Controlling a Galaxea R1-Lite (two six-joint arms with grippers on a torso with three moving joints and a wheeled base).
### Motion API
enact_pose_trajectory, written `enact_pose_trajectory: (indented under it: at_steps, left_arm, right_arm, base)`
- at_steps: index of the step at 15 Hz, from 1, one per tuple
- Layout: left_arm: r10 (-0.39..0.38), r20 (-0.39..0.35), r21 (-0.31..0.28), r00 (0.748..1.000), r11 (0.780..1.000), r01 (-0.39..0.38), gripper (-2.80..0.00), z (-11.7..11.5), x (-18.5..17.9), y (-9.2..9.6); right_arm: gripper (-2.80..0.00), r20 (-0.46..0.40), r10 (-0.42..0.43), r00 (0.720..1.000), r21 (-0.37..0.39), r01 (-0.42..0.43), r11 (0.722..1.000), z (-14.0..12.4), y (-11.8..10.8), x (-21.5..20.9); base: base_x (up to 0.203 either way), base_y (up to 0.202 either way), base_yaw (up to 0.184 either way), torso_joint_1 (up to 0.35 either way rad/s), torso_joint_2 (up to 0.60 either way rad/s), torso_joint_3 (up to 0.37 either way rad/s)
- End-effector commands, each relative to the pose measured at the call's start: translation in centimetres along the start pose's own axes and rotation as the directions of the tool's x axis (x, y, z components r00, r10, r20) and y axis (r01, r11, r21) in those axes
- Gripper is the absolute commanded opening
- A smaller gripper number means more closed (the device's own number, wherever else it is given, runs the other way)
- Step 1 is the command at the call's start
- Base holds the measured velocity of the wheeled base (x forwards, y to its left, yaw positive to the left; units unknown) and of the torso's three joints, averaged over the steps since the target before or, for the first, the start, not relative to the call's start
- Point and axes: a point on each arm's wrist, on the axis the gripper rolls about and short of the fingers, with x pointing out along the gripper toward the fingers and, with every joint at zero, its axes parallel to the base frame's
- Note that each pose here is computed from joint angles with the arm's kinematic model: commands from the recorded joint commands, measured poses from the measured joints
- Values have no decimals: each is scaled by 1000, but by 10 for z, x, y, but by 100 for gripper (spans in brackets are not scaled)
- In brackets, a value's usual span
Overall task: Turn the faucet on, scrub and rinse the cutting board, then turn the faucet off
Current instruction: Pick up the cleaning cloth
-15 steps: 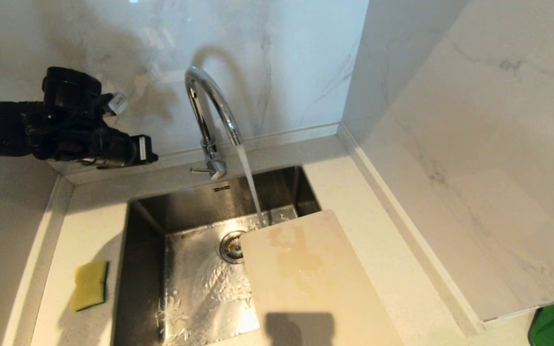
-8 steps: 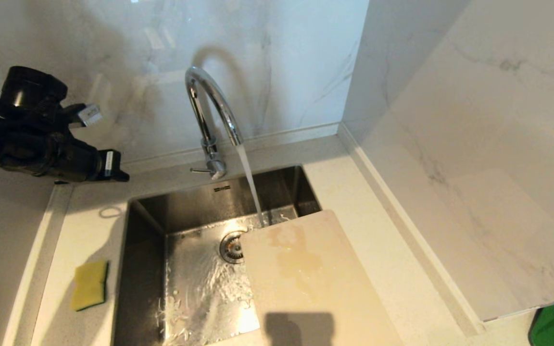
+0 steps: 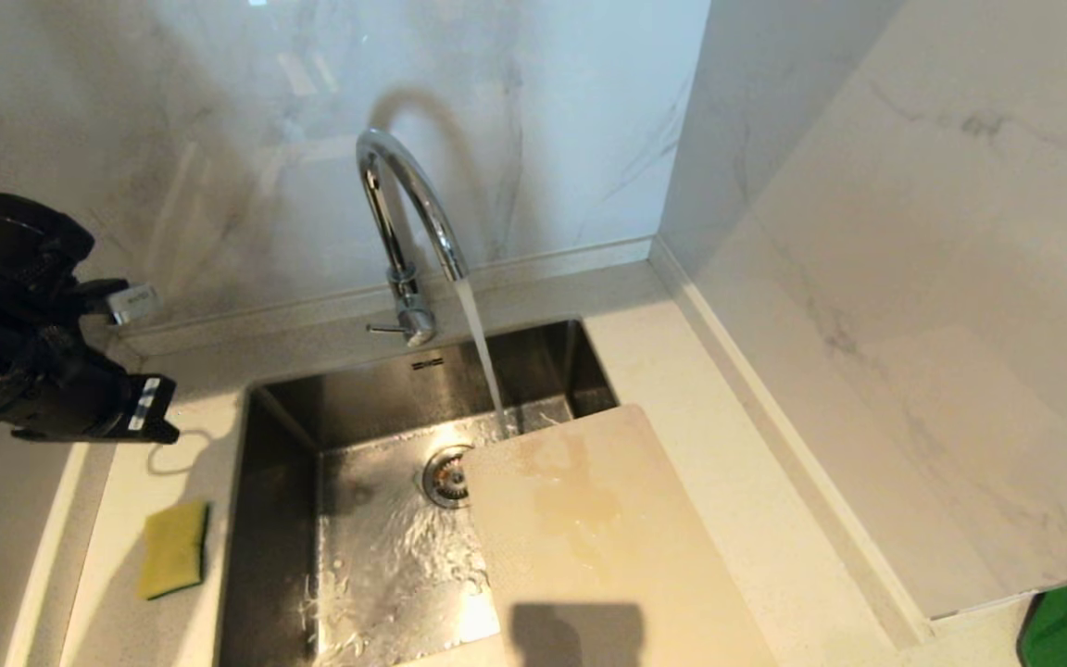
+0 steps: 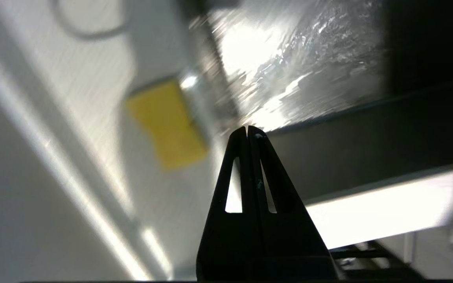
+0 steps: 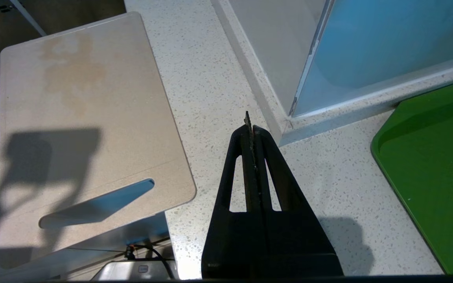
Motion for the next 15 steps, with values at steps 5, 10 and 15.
enact_pose_trajectory:
  at_steps: [5,10,15]
  left_arm:
    - [157,-214,-76,964,981,-177,0,-46,34,35]
    - [125,-253,-182,959,968,-175,0,-47,52,42]
    - [117,-253,-261,960,948,-184,0,-64,73,42]
  right_arm:
    - [-280,2,0,1000,0,0,1000,0,0,0]
    - [-280,2,0,1000,0,0,1000,0,0,0]
    - [-280,2,0,1000,0,0,1000,0,0,0]
  base:
    - [0,0,0,0,0,0]
    - [0,0,0,0,0,0]
    - [0,0,0,0,0,0]
